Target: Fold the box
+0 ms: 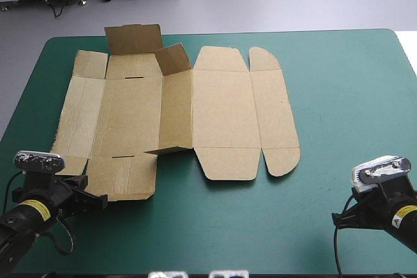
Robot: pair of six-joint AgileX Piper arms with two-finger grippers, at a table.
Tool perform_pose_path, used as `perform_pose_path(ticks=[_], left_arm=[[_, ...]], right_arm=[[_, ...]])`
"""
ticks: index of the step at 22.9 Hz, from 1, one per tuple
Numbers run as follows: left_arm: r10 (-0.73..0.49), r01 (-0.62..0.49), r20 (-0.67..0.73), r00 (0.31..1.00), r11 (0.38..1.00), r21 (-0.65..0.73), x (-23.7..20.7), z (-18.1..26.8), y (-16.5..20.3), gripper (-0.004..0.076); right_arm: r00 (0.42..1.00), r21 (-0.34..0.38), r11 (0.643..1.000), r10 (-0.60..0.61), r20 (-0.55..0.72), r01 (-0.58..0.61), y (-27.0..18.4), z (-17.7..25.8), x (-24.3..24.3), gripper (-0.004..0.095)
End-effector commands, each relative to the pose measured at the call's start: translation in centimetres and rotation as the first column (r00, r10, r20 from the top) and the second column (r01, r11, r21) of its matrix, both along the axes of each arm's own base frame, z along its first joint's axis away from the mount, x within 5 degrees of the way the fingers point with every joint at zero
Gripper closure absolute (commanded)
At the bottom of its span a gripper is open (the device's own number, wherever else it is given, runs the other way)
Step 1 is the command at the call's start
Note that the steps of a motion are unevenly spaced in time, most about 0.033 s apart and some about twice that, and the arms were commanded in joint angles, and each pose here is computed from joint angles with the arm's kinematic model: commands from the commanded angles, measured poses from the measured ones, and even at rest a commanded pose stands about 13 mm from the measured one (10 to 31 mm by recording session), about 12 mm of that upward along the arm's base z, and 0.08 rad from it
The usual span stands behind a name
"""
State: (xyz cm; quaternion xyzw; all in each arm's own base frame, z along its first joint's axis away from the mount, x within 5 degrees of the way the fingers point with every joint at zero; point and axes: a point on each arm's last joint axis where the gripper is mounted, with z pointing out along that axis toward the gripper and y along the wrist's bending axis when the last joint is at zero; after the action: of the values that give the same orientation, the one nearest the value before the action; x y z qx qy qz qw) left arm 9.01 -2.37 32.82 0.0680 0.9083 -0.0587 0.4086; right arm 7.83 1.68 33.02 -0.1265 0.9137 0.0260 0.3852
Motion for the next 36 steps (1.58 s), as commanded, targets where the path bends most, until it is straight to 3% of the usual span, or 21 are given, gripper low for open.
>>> perform_pose_path(ticks=[1,25,30,36], left_arm=[[0.0,0.001,0.054,0.999,1.0,-0.019,0.3,1.0,-0.1,0.0734],[0.009,-0.009,0.111,0.994,1.0,-0.006,0.6,1.4,0.0,0.0734],[0.016,-0.026,0.107,0.994,0.995,0.1,3.4,2.1,-0.4,0.072],[0.014,-0.027,0.08,0.997,0.986,0.164,9.8,3.6,-2.2,0.071]], right_arm=[[0.998,0.01,1.0,-0.001,0.069,0.001,0.1,1.0,0.5,0.0926],[0.998,0.022,1.0,0.001,0.066,-0.003,0.2,1.0,0.5,0.0926],[0.997,0.039,0.999,0.009,0.071,-0.012,0.3,1.1,0.5,0.0926],[0.992,0.032,0.999,0.023,0.121,-0.028,0.4,1.4,0.7,0.0926]])
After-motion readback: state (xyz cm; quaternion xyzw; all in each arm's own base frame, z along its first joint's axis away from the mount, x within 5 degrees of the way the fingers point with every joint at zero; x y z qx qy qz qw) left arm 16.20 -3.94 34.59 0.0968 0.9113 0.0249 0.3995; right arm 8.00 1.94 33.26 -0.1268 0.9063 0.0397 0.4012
